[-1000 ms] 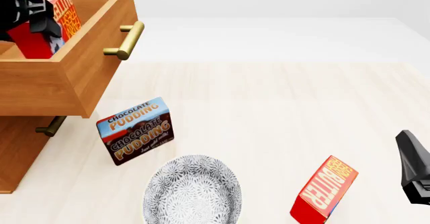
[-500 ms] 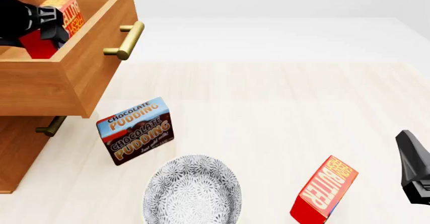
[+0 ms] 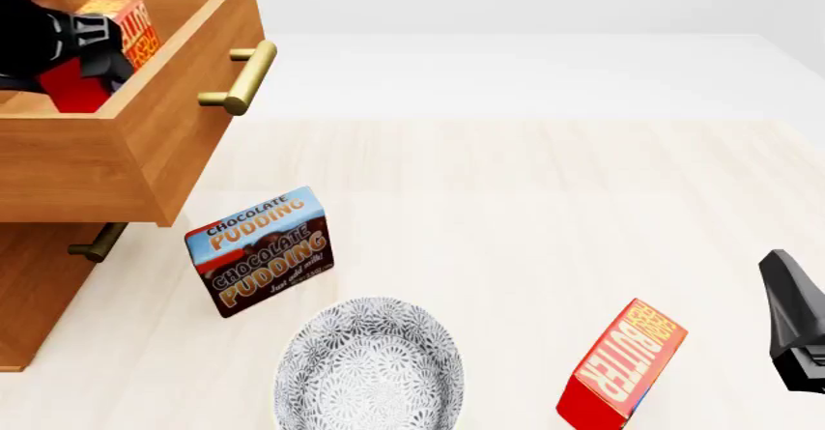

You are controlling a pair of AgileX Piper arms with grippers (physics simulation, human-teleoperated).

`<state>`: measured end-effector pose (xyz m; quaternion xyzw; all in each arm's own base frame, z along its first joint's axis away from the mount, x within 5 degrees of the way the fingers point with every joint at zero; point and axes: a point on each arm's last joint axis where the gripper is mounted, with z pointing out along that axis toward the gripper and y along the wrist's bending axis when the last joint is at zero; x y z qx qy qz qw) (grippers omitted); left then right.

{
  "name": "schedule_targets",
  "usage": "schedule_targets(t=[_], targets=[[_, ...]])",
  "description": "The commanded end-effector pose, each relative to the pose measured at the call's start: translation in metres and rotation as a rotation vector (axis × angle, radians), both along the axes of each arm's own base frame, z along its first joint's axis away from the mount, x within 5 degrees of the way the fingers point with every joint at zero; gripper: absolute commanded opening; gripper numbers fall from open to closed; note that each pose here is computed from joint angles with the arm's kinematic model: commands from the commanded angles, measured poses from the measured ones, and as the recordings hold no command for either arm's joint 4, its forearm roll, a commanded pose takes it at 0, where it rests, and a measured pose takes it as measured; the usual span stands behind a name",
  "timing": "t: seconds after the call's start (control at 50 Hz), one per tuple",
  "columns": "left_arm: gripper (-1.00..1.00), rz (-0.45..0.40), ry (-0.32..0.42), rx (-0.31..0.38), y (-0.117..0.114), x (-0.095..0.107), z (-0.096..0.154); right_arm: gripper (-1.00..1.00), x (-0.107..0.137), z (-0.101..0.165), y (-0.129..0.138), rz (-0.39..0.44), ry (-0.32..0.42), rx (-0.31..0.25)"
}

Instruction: Put the butter at the front in the top drawer of the cabinet and close it.

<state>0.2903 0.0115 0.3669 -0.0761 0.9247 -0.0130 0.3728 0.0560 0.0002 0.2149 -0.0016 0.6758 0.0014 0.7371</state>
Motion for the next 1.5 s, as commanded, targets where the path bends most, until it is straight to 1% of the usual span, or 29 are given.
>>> schedule_targets(t=[0.02,0.14,0.16,0.44,0.74,0.84,0.96,1.18,1.28,1.42,1.5], targets=[[1.00,-0.022,0.020,0.000,-0.004,0.002,-0.008,1.00,0.000,0.000,0.000,0.000,0.000,0.000],[1.00,-0.022,0.003,0.000,-0.004,-0.003,0.001,1.00,0.000,0.000,0.000,0.000,0.000,0.000],[1.00,-0.021,-0.011,-0.002,-0.005,-0.005,0.006,1.00,0.000,0.000,0.000,0.000,0.000,0.000],[1.00,-0.024,-0.013,0.021,0.001,-0.014,0.019,1.00,0.000,0.000,0.000,0.000,0.000,0.000],[1.00,-0.039,-0.025,0.032,-0.001,-0.025,0.035,1.00,0.000,0.000,0.000,0.000,0.000,0.000],[1.00,-0.054,-0.047,0.036,-0.005,-0.032,0.048,1.00,0.000,0.000,0.000,0.000,0.000,0.000],[1.00,-0.064,-0.050,0.043,-0.006,-0.040,0.055,1.00,0.000,0.000,0.000,0.000,0.000,0.000],[1.00,-0.089,-0.076,0.070,-0.006,-0.064,0.077,1.00,0.000,0.000,0.000,0.000,0.000,0.000],[1.00,-0.107,-0.087,0.078,-0.009,-0.073,0.083,1.00,0.000,0.000,0.000,0.000,0.000,0.000],[1.00,-0.148,-0.093,0.094,-0.014,-0.075,0.084,1.00,0.000,0.000,0.000,0.000,0.000,0.000],[1.00,-0.204,-0.112,0.088,-0.027,-0.075,0.087,1.00,0.000,0.000,0.000,0.000,0.000,0.000]])
